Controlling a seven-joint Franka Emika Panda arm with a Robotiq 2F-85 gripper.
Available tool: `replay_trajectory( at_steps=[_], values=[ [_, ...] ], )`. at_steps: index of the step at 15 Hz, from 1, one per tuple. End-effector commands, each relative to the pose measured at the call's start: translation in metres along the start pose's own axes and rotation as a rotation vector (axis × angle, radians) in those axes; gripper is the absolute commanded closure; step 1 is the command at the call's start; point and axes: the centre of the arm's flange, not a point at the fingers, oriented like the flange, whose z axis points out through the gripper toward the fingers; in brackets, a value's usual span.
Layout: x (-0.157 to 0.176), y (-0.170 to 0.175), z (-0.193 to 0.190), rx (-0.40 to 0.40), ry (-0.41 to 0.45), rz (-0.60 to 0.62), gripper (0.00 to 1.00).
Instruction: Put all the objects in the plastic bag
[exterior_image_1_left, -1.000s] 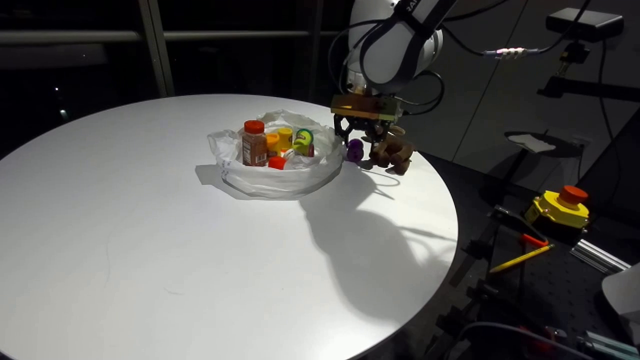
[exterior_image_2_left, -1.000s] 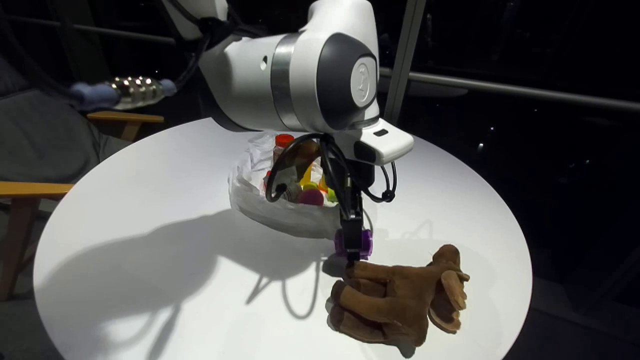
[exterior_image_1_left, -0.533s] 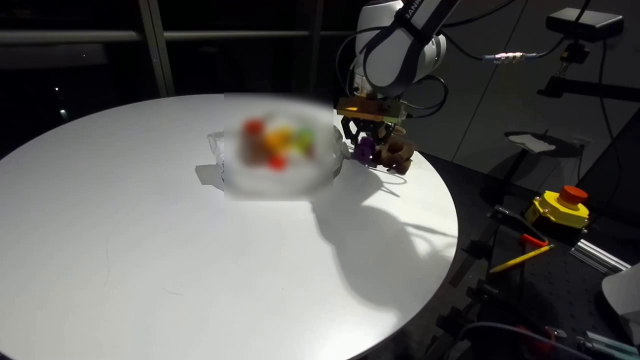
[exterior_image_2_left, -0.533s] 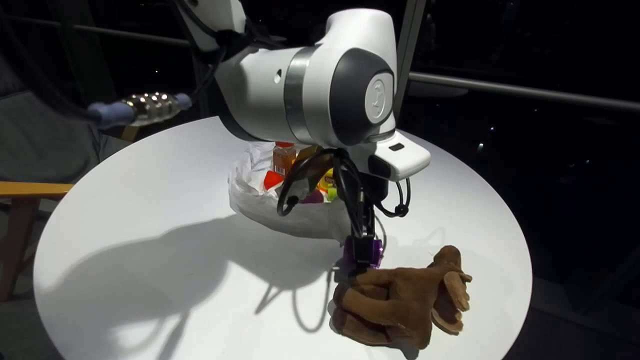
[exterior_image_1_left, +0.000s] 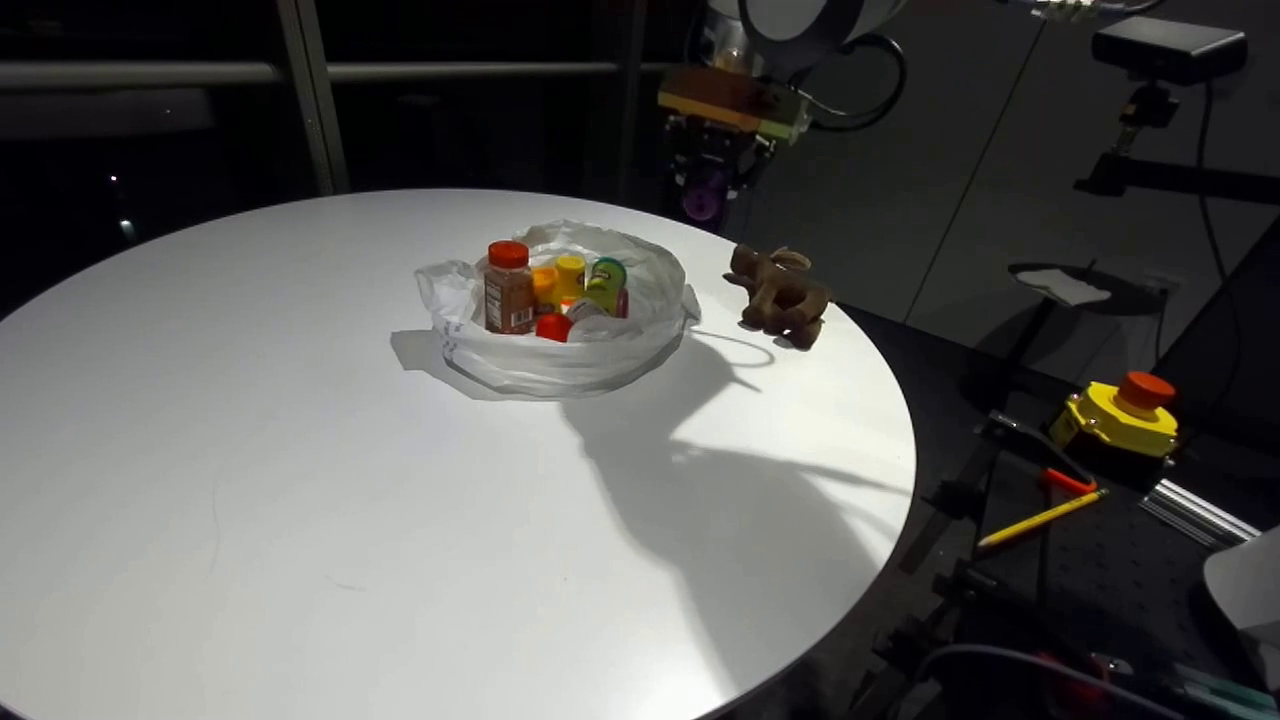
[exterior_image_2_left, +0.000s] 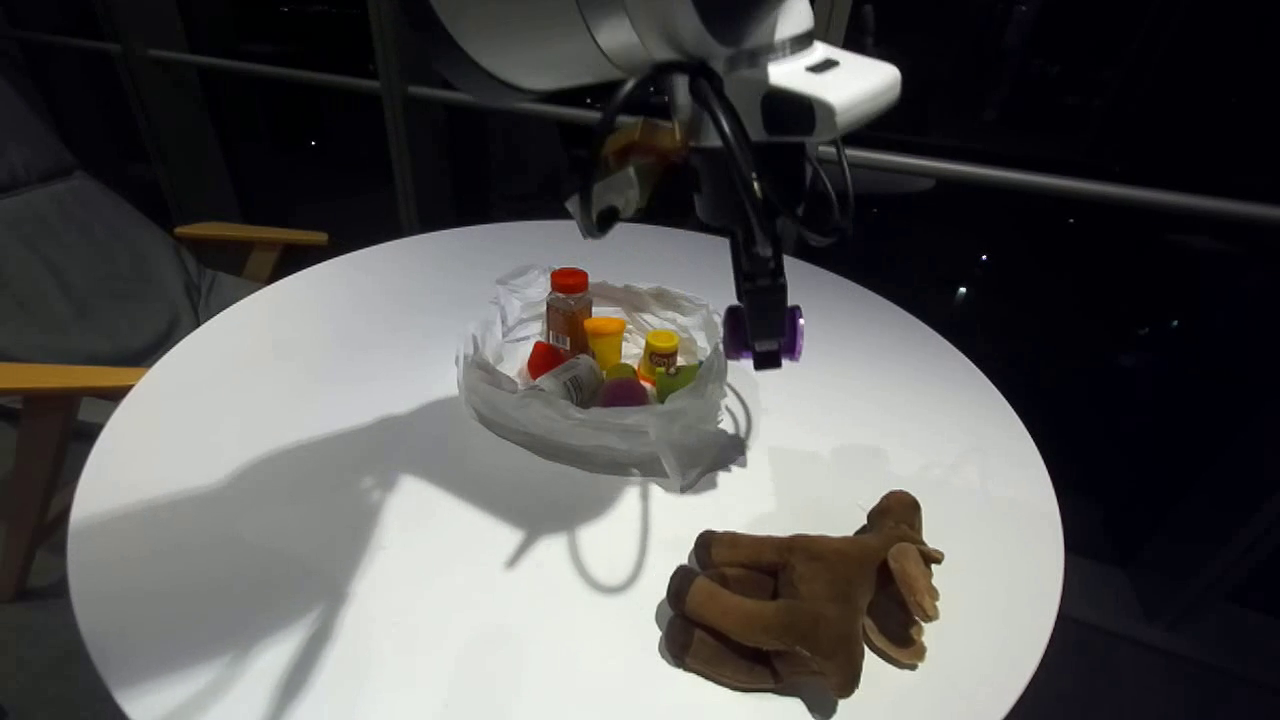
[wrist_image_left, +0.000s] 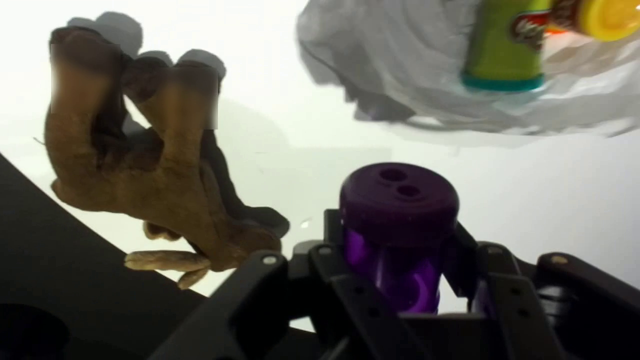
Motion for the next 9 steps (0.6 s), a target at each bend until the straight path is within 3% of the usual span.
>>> replay_trajectory(
  at_steps=[1,6,9],
  values=[
    [-0.033,-0.056,-0.026,0.059,-0.013,-0.042,0.81],
    [-0.09,-0.115,0.014,0.035,-0.088,-0.124,0.81],
    [-0.105,-0.134,0.039,0.015,-0.101,-0.14,0.81]
  ],
)
